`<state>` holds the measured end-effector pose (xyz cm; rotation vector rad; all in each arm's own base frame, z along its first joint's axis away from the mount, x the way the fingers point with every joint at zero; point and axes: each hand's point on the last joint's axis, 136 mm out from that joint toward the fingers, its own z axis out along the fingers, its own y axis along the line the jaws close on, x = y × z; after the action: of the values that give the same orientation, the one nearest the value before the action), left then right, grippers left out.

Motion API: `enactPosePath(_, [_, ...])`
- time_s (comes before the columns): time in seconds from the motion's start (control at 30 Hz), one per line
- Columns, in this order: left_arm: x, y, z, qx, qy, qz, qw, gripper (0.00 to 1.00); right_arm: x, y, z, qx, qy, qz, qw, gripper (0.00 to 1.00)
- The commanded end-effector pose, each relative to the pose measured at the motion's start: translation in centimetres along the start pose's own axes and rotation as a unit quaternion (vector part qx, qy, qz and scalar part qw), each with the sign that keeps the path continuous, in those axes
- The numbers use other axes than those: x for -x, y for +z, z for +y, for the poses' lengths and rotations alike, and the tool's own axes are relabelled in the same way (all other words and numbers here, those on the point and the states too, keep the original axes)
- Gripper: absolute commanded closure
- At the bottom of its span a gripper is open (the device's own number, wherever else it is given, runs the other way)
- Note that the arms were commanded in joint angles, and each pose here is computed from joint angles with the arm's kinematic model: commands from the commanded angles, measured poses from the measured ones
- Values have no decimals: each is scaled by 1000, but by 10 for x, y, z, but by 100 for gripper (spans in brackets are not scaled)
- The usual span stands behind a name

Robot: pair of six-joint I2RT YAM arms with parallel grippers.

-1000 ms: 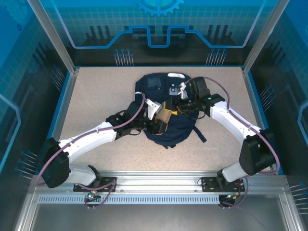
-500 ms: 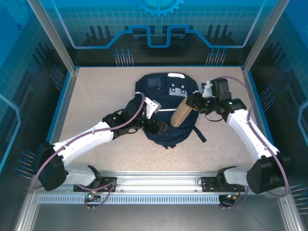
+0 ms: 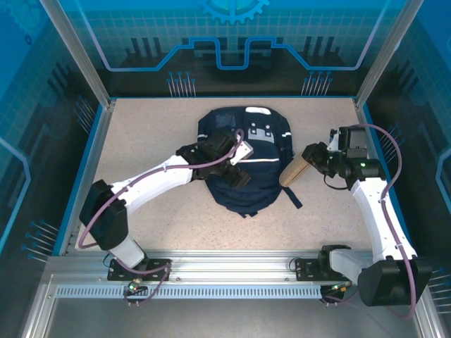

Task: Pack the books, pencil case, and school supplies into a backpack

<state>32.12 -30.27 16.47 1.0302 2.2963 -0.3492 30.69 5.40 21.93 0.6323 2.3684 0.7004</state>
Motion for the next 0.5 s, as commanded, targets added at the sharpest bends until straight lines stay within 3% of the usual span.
enactPosePath(0.0, [0, 8, -1, -3, 73, 31, 997, 19, -5, -4, -5, 4, 4, 5, 1000, 74])
enactPosePath(0.2, [-8, 34, -4, -29, 117, 78, 990, 16, -8, -3, -13, 6, 16, 8, 1000, 74])
enactPosePath(0.37, [-12, 49, 6, -4, 133, 103, 986, 15, -9, -1, -17, 7, 23, 11, 1000, 74])
enactPosePath(0.47, [1, 47, 15, 26, 122, 85, 989, 19, -10, 0, -17, 10, 26, 13, 1000, 74])
